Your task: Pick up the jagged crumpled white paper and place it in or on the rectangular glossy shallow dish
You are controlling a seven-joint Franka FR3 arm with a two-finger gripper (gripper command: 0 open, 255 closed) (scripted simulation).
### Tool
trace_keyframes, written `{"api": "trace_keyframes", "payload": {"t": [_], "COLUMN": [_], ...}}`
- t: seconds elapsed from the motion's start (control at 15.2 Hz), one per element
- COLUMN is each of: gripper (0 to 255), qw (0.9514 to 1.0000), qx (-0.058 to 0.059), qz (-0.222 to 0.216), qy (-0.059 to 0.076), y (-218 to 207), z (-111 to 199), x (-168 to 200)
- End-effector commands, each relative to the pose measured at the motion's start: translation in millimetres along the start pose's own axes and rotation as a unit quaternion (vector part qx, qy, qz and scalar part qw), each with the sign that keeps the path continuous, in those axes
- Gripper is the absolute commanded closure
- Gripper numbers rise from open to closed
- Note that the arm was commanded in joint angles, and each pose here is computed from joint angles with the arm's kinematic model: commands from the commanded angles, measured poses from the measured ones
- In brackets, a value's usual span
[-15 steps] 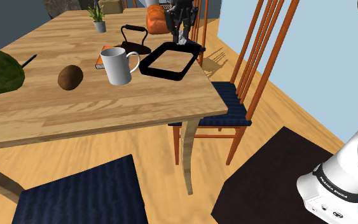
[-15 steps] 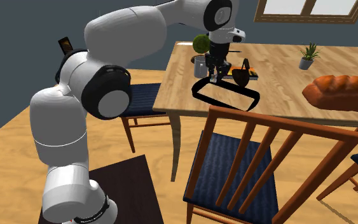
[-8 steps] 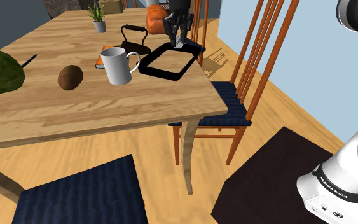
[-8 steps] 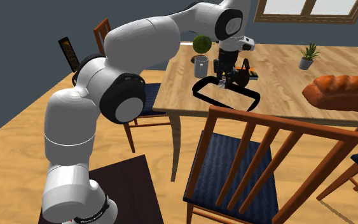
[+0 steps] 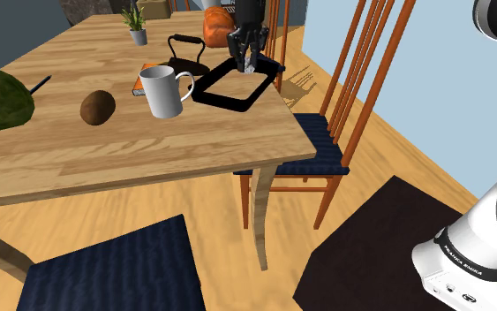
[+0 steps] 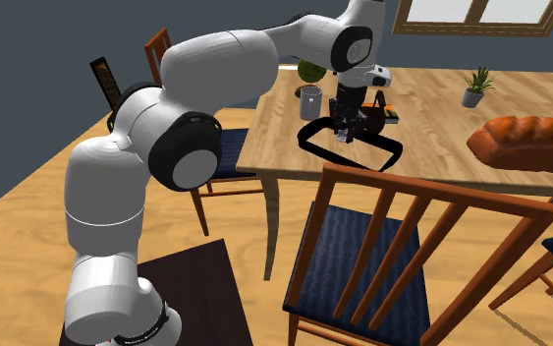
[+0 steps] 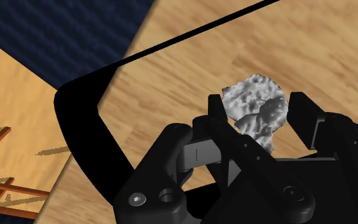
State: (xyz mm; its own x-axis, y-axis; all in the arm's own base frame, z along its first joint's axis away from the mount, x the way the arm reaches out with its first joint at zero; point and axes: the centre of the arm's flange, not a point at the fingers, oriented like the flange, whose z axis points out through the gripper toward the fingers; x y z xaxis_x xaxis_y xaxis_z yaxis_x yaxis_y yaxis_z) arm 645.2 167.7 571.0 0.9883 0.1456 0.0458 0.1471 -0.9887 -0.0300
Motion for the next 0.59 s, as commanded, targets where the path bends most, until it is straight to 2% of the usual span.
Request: {"api": "trace_keyframes", "payload": {"t": [0.0,0.13,0.2,0.53], "gripper": [255,255,0,0], "qw": [1.0,1.0,1.0,1.0], "qx": [0.0,0.0,0.0,0.0], "qz": [0.0,0.0,0.0,0.0], "qy": [0.0,0.0,0.0,0.0], "y": [0.0,0.0,0.0,0.0], "z": [0.1,0.1,0.1,0.1], "x": [-0.1,0.0,0.0,0.0]}}
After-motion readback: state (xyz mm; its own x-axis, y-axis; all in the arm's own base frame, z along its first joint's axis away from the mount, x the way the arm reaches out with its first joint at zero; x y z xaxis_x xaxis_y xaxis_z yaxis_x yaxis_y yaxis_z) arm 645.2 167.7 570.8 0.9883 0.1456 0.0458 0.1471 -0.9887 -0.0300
